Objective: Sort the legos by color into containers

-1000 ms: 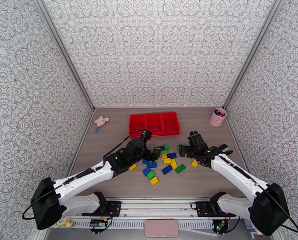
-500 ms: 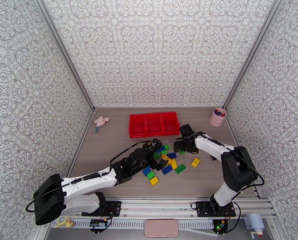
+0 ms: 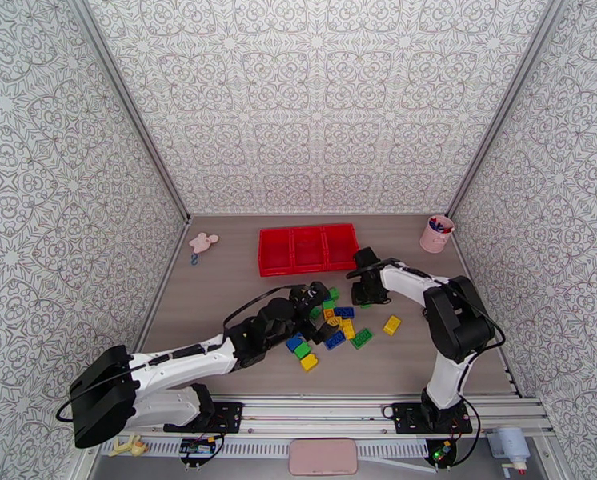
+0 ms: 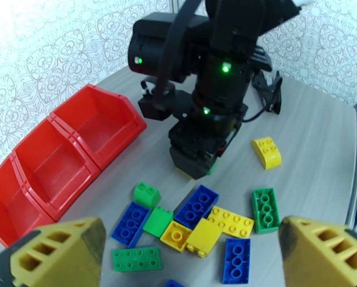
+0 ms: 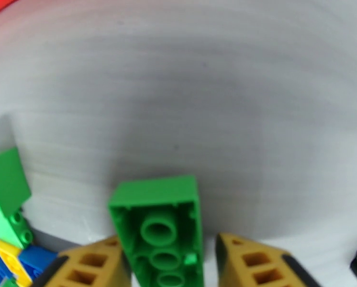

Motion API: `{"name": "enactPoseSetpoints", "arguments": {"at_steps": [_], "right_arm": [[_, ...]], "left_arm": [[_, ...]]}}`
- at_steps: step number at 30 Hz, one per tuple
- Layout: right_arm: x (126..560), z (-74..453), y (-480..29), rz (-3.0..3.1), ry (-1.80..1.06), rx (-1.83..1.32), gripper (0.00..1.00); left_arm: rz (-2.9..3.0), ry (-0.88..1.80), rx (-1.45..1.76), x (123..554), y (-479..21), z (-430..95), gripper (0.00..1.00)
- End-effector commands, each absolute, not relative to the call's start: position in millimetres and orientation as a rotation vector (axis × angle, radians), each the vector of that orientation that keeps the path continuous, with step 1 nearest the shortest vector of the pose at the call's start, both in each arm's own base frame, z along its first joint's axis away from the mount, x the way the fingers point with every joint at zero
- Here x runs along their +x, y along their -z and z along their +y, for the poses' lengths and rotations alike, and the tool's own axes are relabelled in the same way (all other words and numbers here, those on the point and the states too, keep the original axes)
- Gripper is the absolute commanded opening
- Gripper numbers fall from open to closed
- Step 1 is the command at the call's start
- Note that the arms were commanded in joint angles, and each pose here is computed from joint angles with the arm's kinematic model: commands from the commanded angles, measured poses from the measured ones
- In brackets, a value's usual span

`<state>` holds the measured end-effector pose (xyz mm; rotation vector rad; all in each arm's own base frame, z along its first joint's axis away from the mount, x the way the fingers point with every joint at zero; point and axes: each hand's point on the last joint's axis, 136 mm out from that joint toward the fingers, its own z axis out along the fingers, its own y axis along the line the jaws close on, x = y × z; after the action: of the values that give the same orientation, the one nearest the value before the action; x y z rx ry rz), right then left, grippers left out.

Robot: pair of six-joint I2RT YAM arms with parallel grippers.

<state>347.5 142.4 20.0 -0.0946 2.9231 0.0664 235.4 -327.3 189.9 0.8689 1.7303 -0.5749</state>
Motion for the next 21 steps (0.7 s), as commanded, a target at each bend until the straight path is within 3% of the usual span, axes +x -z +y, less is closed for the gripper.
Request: {"name": "enactPoseSetpoints", "arguments": {"at_steps": [1,6,21], "right_arm": [[351,145,-23,2.929,-0.074,-0.118,0.41],[355,144,-43,2.876,-0.076,-0.124,0.29],[407,168,-159,2.463,-0.308,-0.012,0.25]], "left_arm": [[1.704,0.595,0.832,235,-198,-324,1.0],[1.736,0.567,0.75,239,-194,-314,1.0],[1.671,0.496,0.62,271,-219,-312,1.0]]}}
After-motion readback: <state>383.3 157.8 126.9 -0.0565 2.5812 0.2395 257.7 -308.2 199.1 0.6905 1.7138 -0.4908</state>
